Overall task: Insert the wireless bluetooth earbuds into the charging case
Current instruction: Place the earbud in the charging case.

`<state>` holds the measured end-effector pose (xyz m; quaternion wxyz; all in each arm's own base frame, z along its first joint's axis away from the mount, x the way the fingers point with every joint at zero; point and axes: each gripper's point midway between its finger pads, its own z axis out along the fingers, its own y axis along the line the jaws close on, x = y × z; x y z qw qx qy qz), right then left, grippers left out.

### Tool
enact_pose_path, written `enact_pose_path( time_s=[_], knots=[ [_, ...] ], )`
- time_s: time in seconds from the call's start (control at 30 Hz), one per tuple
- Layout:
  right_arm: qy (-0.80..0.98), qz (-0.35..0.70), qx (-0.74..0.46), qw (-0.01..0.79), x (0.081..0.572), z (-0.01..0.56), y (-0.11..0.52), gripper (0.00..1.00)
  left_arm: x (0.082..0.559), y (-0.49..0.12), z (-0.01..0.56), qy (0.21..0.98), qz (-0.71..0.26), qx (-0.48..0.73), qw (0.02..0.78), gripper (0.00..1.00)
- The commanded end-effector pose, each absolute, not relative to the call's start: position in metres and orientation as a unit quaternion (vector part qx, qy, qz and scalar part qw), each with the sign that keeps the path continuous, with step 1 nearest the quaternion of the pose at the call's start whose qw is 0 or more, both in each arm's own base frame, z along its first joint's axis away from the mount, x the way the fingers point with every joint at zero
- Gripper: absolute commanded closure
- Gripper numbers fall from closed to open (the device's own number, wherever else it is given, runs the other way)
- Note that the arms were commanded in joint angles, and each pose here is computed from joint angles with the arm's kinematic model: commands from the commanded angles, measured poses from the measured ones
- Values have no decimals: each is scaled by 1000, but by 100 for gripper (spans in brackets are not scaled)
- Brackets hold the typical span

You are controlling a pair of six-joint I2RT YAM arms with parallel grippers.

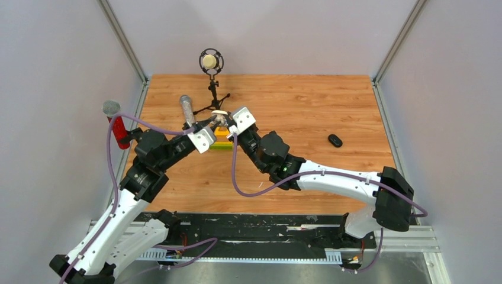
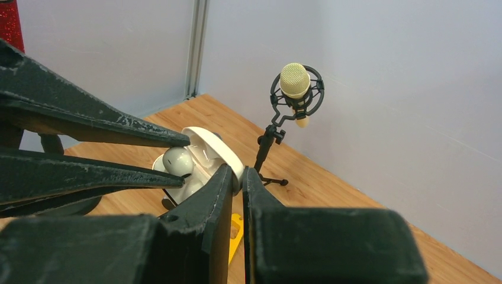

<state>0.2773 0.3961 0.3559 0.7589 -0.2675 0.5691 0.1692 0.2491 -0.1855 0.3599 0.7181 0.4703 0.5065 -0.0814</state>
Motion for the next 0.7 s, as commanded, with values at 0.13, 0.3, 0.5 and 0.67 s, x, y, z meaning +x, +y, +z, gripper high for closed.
enact_pose_path(
  time_s=[0.13,0.3,0.5,0.67],
  knots=[
    [535,207,-228,787,268,399,385,100,253,-185,351,511,-69,479,711,100],
    [537,205,-230,785,269,397,386,100,262,-182,372,503,-51,462,728,100],
    [539,205,-234,783,269,394,388,100,262,-180,394,488,-39,454,745,100],
    [540,204,-238,781,270,393,389,100,262,-176,400,485,-31,449,750,100]
  ],
)
